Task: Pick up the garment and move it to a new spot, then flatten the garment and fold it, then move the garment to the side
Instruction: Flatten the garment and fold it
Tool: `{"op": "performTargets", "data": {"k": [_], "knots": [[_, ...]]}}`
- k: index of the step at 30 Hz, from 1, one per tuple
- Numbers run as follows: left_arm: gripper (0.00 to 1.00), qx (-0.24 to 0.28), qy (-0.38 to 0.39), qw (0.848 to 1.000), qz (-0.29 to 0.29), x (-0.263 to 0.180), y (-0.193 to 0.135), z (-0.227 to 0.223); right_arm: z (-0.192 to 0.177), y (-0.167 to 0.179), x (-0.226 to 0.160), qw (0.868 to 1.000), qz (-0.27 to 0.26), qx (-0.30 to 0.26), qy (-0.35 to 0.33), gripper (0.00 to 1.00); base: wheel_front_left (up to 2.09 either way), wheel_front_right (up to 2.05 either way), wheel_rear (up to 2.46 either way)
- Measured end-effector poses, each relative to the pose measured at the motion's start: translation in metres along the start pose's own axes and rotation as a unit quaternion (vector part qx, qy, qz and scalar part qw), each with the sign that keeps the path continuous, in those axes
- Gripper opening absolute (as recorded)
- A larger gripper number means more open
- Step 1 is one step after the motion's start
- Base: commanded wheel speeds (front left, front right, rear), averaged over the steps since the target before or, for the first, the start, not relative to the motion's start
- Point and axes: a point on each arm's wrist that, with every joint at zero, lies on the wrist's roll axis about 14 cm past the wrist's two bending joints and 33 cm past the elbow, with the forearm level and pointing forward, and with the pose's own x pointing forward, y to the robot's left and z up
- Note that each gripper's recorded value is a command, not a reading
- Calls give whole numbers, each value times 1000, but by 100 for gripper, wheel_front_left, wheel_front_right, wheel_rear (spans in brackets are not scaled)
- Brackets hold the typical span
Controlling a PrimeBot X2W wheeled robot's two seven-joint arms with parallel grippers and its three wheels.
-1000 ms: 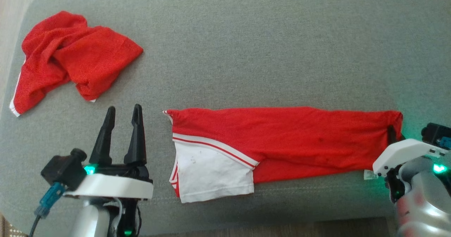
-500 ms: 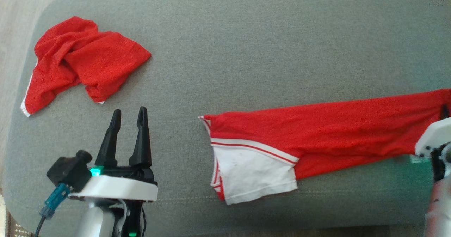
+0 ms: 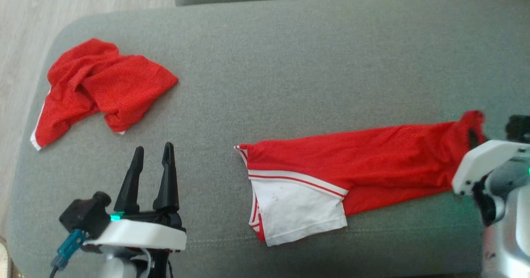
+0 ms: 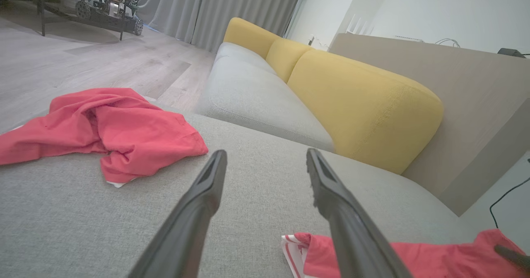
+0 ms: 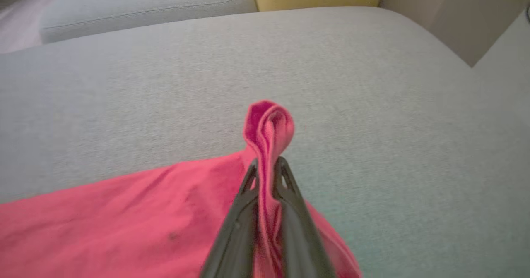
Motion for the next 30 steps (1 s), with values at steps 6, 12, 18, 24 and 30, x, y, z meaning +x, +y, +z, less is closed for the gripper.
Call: {"op": "performTargets", "data": {"k": [6, 12, 18, 24, 30], "knots": [[100, -1, -10, 1000, -6, -5, -8, 7, 7, 45, -27, 994, 93, 57, -2, 0, 0, 0, 0], [100, -3, 3, 1000, -7, -13, -10, -1, 14, 92, -47, 976, 188, 115, -2, 0, 0, 0, 0], [100, -2, 7, 1000, 0, -16, -6, -3, 1, 157, -75, 937, 302, 177, 26, 0, 0, 0, 0], [100, -3, 8, 1000, 11, -19, -1, -4, -25, 198, -90, 913, 351, 198, 57, 0, 0, 0, 0], [100, -6, 13, 1000, 20, -22, 4, -7, -55, 223, -89, 905, 366, 197, 94, 0, 0, 0, 0]]}}
